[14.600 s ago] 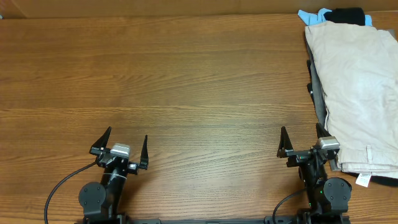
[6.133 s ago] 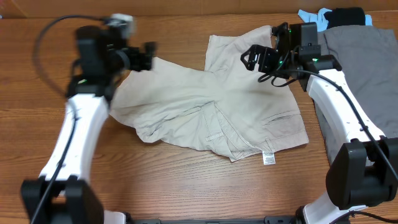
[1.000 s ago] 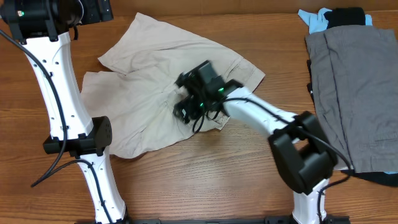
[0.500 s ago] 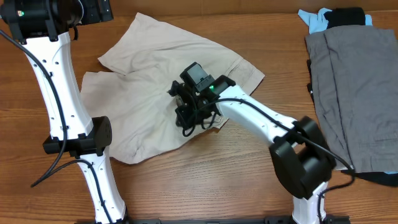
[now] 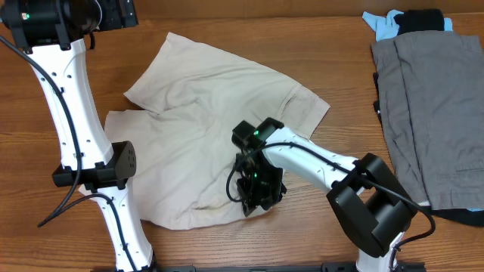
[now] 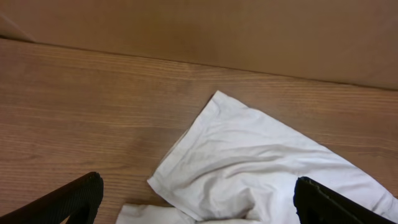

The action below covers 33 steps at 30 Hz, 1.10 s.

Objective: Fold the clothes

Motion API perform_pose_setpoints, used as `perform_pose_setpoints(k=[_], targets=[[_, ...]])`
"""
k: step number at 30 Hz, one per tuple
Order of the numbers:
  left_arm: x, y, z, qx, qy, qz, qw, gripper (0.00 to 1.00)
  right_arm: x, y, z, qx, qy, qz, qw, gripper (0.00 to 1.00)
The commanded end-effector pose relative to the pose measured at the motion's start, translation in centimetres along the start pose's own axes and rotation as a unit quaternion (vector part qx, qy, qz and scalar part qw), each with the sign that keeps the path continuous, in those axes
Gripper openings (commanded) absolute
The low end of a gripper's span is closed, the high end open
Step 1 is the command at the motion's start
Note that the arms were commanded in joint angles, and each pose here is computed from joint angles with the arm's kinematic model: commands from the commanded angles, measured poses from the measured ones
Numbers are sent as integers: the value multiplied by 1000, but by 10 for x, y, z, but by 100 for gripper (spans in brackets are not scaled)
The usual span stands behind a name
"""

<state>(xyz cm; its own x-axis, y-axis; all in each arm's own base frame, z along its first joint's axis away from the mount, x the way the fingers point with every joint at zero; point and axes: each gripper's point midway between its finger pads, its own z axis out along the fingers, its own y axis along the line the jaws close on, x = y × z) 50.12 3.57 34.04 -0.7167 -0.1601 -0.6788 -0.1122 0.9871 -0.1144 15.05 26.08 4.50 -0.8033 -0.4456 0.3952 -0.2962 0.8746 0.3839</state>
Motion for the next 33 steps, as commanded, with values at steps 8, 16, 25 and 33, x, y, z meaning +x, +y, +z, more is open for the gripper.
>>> perform_pose_setpoints(k=[8,16,25,33], targets=[[-1,-3,1,5,-2,20,1000,100,-9,14,-81,-21,-166,20,986,50],[-3,-4,1,6,-7,24,1000,100,-51,-22,-133,-1,-310,107,945,68],[-2,-4,1,6,-4,24,1000,100,-96,-7,-100,-41,-297,137,944,76],[-1,-4,2,5,-2,23,1000,100,-80,11,-73,-10,-268,113,957,49]])
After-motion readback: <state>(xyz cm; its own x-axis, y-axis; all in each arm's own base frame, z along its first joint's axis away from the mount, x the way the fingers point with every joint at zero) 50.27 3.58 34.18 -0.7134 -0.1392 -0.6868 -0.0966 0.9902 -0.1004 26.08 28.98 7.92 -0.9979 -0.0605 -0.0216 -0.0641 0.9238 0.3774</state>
